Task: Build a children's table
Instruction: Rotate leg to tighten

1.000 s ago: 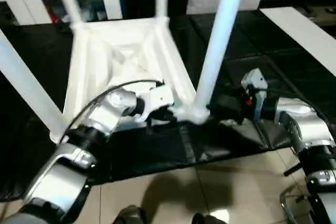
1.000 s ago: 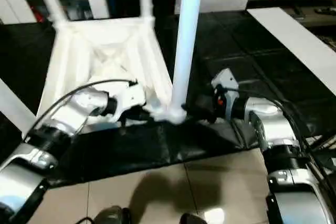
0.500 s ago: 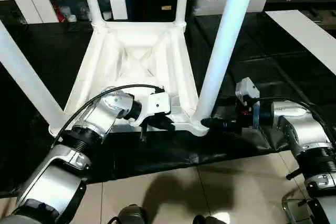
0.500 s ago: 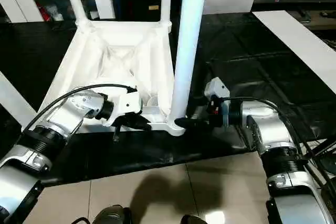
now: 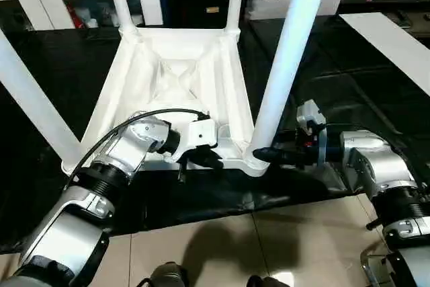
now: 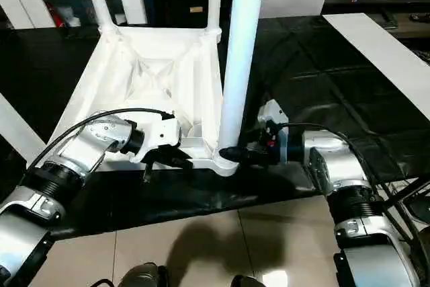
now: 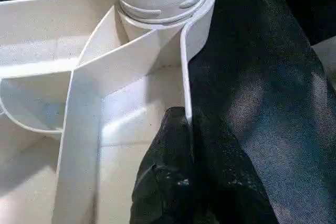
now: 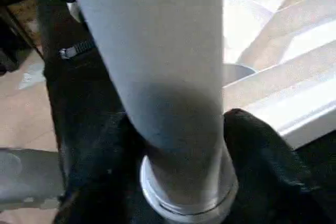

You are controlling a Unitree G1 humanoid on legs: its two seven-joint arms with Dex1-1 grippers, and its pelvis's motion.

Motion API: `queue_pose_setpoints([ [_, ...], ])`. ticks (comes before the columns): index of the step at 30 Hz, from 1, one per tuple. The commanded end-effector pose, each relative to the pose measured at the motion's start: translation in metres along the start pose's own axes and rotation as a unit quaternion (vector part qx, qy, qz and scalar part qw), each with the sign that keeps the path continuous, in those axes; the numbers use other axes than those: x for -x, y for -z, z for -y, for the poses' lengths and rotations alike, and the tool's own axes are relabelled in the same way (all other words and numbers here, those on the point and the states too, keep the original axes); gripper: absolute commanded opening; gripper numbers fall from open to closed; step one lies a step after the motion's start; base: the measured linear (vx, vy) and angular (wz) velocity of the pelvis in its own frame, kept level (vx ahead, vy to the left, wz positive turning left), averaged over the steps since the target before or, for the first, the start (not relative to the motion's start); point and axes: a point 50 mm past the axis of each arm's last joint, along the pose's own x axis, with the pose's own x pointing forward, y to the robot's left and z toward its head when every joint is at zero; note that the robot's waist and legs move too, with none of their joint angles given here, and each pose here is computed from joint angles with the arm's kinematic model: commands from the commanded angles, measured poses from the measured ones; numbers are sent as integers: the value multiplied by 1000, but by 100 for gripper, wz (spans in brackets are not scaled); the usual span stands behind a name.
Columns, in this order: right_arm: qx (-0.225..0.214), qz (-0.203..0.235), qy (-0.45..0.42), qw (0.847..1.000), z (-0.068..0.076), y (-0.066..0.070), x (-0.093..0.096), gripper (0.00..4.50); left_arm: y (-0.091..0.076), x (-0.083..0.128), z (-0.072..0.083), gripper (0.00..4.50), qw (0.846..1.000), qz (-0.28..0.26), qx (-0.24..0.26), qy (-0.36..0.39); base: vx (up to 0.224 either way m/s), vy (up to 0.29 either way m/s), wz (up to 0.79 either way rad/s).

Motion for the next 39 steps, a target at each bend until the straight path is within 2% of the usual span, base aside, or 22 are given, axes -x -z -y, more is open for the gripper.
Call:
queue_pose_setpoints([
  [1, 8, 11, -9, 1000, 0, -7, -1, 224, -2, -10, 10, 0, 998, -9, -20, 51, 0, 0, 0],
  [6, -1, 11, -30, 1000, -5, -4, -3, 198, -2, -9, 9, 0, 999, -8, -17, 51, 0, 0, 0],
  [15, -11, 13, -32, 999, -8, -1, -5, 196, -3, -9, 8, 0, 999, 2, -6, 42, 0, 0, 0],
  [19, -29, 11, 64, 997, 1, 1, -14, 196, -10, -12, -2, 0, 999, 19, 45, -10, 0, 0, 0],
  [22, -51, 7, 154, 987, 12, 1, -25, 195, -19, -18, -8, 0, 995, 45, 77, -45, 0, 0, 0],
  [24, -79, 20, 211, 974, 19, -3, -34, 195, -26, -25, -13, 0, 990, 57, 103, -72, 0, 0, 0],
  [25, -82, 21, 217, 973, 20, -3, -35, 195, -27, -26, -13, 0, 990, 58, 106, -75, 0, 0, 0],
  [26, -104, 28, 264, 958, 25, -6, -42, 195, -32, -32, -16, 0, 986, 61, 124, -95, 0, 0, 0],
  [27, -108, 30, 283, 953, 28, -7, -44, 195, -35, -34, -17, 0, 983, 63, 132, -107, 0, 0, 0],
  [28, -118, 35, 323, 938, 32, -10, -50, 195, -40, -39, -21, 0, 977, 68, 151, -136, 0, 0, 0],
  [30, -134, 47, 364, 920, 36, -15, -57, 194, -51, -45, -28, 0, 966, 86, 168, -177, 0, 0, 0],
  [31, -134, 48, 365, 920, 36, -15, -57, 194, -51, -45, -28, 0, 966, 87, 168, -178, 0, 0, 0],
  [32, -133, 44, 398, 906, 40, -17, -63, 194, -65, -50, -33, 0, 955, 117, 180, -202, 0, 0, 0],
  [33, -124, 38, 412, 902, 41, -17, -64, 194, -70, -51, -34, 0, 953, 126, 183, -206, 0, 0, 0],
  [34, -113, 31, 425, 897, 42, -18, -66, 194, -74, -53, -34, 0, 952, 129, 182, -210, 0, 0, 0],
  [38, -89, 44, 414, 905, 41, -23, -69, 194, -73, -53, -34, 0, 952, 119, 182, -216, 0, 0, 0],
  [39, -89, 45, 413, 905, 41, -24, -69, 228, -72, -53, -34, 0, 952, 118, 182, -217, 67, -41, 3],
])
